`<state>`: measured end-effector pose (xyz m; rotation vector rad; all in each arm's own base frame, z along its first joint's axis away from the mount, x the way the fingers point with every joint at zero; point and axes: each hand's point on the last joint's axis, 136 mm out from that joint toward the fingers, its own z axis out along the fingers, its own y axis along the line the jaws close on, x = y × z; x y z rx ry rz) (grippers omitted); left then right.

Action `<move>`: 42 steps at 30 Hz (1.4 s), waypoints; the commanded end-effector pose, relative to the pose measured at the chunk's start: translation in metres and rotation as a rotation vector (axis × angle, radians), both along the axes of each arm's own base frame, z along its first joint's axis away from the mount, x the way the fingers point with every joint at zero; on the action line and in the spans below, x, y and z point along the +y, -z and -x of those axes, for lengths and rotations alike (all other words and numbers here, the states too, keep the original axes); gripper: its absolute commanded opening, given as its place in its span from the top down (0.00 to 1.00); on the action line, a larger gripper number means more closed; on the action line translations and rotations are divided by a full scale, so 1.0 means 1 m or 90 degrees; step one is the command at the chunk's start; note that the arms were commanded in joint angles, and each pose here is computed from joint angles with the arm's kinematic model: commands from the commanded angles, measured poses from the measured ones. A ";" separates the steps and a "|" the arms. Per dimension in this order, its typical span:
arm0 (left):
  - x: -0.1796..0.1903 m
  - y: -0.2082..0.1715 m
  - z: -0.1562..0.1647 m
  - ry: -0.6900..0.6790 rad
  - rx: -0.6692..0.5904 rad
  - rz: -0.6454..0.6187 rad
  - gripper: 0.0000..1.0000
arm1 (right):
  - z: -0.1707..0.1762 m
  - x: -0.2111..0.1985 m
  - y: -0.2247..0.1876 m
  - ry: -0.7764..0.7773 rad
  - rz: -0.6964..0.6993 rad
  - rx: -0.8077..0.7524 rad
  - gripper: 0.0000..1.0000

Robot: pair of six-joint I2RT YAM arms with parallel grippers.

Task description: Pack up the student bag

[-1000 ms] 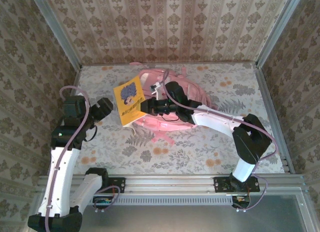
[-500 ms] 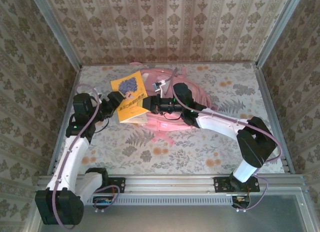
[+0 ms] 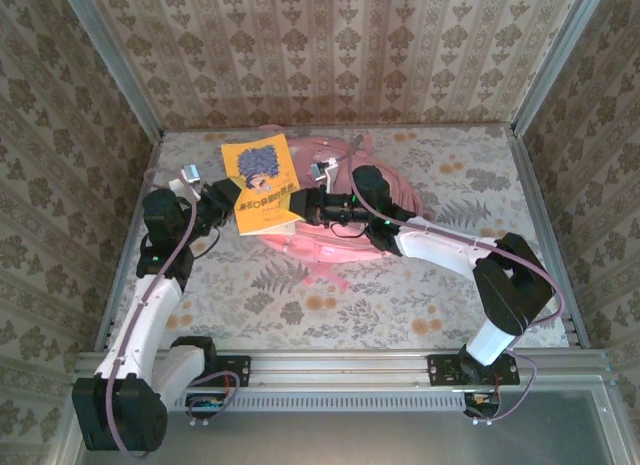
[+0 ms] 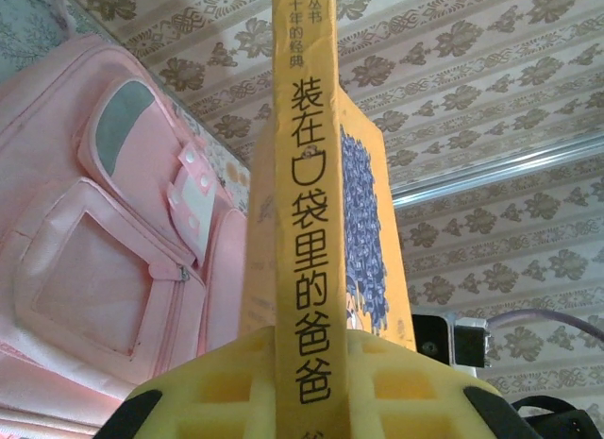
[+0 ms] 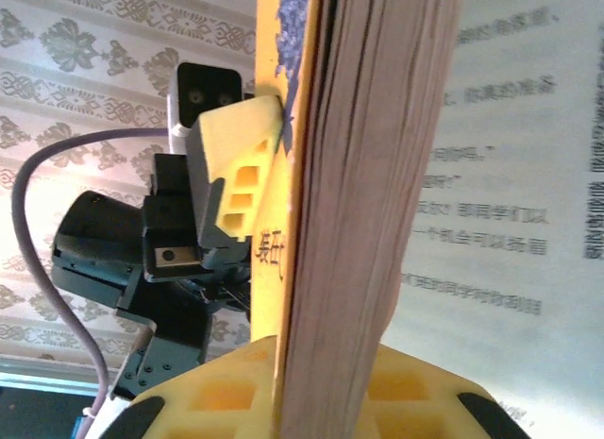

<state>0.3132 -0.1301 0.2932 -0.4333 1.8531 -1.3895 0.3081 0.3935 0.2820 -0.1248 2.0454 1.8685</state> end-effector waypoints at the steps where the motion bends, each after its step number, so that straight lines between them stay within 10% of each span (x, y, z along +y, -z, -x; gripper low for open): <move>1: -0.005 -0.024 0.010 0.016 -0.064 0.004 1.00 | -0.003 -0.018 -0.009 0.036 0.021 -0.053 0.57; 7: 0.012 -0.019 0.001 -0.087 -0.054 0.011 1.00 | -0.017 -0.058 0.011 0.163 0.106 -0.024 0.23; 15: 0.003 -0.025 -0.012 -0.193 -0.044 0.042 1.00 | -0.010 -0.063 0.012 0.210 0.011 0.121 0.07; 42: -0.035 -0.068 -0.009 -0.259 -0.106 0.040 1.00 | -0.019 -0.015 0.014 0.236 -0.147 0.202 0.11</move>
